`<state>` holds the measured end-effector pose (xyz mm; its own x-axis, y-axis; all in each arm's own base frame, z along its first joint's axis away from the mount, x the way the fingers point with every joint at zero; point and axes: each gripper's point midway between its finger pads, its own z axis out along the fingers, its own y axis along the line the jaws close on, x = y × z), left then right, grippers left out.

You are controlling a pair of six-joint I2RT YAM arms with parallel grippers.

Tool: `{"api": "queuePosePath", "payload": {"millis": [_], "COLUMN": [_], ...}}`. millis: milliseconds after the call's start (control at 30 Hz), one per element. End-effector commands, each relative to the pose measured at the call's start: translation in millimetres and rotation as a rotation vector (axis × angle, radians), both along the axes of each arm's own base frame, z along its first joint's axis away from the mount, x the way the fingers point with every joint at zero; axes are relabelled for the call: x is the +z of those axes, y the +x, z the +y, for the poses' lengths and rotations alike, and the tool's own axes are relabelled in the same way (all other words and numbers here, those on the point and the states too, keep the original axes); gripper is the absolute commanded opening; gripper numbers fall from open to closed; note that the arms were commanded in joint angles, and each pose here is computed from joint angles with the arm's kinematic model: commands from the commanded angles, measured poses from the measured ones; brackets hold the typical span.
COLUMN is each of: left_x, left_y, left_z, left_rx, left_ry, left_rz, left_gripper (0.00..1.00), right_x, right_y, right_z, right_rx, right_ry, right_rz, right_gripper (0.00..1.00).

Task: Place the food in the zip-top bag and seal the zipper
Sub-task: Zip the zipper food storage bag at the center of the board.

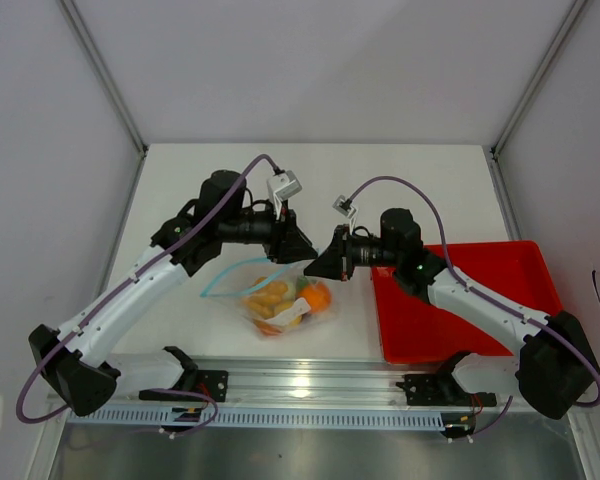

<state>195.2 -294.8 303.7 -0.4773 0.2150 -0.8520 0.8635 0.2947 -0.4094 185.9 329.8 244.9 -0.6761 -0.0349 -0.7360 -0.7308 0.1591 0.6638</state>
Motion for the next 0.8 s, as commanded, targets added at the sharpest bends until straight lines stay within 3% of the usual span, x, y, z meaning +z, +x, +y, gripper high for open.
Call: {"api": "queuePosePath", "payload": {"millis": [0, 167, 533, 767], "left_x": [1.9, -7.3, -15.1, -18.8], "left_y": [-0.8, 1.8, 9.1, 6.7], "left_z": [-2.7, -3.1, -0.4, -0.8], "left_rx": [-0.005, 0.013, 0.048, 0.038], "left_ry": [0.011, 0.039, 0.071, 0.07], "left_rz": [-0.051, -0.041, -0.053, -0.043], "left_gripper": [0.41, 0.36, 0.38, 0.25], "right_x": [35.5, 38.6, 41.5, 41.8], "right_y": [-1.7, -2.0, -5.8, -5.4], "right_z": [1.8, 1.8, 0.7, 1.5], "right_rx": [0.009, 0.009, 0.014, 0.015], "right_ry": [0.065, 0.072, 0.08, 0.084], "right_rz": [-0.068, -0.068, -0.073, -0.068], "right_gripper": [0.0, 0.0, 0.0, 0.0]}}
